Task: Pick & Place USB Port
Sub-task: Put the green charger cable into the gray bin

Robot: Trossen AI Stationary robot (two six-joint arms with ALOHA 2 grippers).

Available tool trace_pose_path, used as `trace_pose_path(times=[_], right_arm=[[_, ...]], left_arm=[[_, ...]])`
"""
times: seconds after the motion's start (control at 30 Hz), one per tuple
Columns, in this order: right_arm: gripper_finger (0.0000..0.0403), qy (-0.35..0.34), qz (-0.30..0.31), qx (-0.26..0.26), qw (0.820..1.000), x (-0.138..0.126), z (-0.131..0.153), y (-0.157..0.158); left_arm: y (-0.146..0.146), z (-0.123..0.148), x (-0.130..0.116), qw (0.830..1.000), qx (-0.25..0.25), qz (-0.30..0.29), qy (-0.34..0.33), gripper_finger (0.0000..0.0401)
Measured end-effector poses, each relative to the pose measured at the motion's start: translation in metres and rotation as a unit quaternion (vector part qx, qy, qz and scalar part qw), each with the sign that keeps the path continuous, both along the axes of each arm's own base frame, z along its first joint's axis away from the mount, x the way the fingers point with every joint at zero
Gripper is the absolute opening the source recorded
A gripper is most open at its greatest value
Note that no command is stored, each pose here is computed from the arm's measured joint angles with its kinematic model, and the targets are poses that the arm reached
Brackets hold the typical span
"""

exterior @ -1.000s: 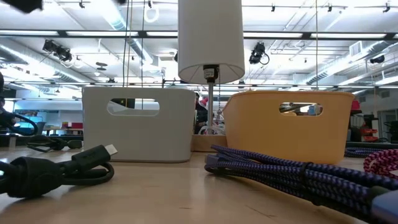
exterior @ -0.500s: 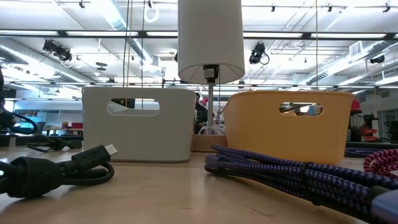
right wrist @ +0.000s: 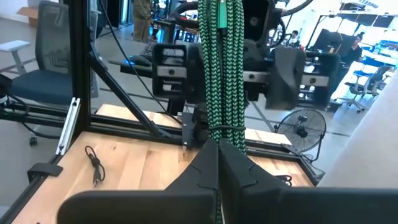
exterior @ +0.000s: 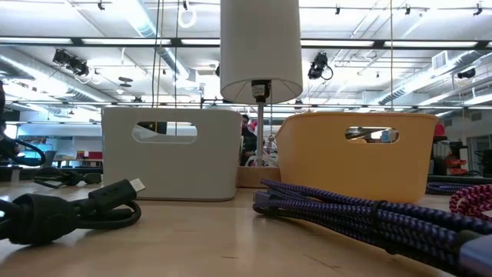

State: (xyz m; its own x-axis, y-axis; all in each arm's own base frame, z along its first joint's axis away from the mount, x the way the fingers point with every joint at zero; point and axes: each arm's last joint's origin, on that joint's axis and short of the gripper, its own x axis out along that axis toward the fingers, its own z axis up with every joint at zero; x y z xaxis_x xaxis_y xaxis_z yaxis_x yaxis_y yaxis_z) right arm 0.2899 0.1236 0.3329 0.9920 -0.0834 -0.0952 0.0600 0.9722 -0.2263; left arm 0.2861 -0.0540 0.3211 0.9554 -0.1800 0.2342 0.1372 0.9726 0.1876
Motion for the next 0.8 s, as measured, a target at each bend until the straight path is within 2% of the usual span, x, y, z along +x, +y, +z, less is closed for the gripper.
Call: trace_pose_path(times=[0.2, 0.4, 0.5, 0.6, 0.63, 0.8], right_arm=[[0.0, 0.005, -0.011, -0.001, 1.0, 0.005, -0.004, -0.005], [0.0, 0.004, -0.001, 0.006, 1.0, 0.009, -0.005, -0.009], [0.0, 0.004, 0.003, 0.007, 1.0, 0.009, -0.005, -0.009], [0.0, 0.006, 0.004, 0.006, 1.0, 0.009, -0.005, -0.009], [0.0001, 0.007, 0.004, 0.005, 1.0, 0.009, -0.006, -0.009], [0.0022, 0.017, 0.004, 0.001, 1.0, 0.009, -0.008, -0.009]], left_arm=[[-0.005, 0.001, -0.001, 0.999, -0.007, -0.046, -0.002, 0.0193], [-0.006, -0.003, 0.003, 1.0, -0.011, -0.021, -0.006, 0.0189], [-0.005, -0.007, 0.006, 1.0, -0.011, -0.009, 0.007, 0.0148], [-0.005, -0.008, 0.005, 1.0, 0.002, -0.008, 0.008, 0.0053], [-0.005, -0.008, 0.005, 1.0, 0.005, -0.008, 0.009, 0.0032], [-0.005, -0.01, 0.006, 1.0, 0.004, -0.002, 0.025, 0.0024]])
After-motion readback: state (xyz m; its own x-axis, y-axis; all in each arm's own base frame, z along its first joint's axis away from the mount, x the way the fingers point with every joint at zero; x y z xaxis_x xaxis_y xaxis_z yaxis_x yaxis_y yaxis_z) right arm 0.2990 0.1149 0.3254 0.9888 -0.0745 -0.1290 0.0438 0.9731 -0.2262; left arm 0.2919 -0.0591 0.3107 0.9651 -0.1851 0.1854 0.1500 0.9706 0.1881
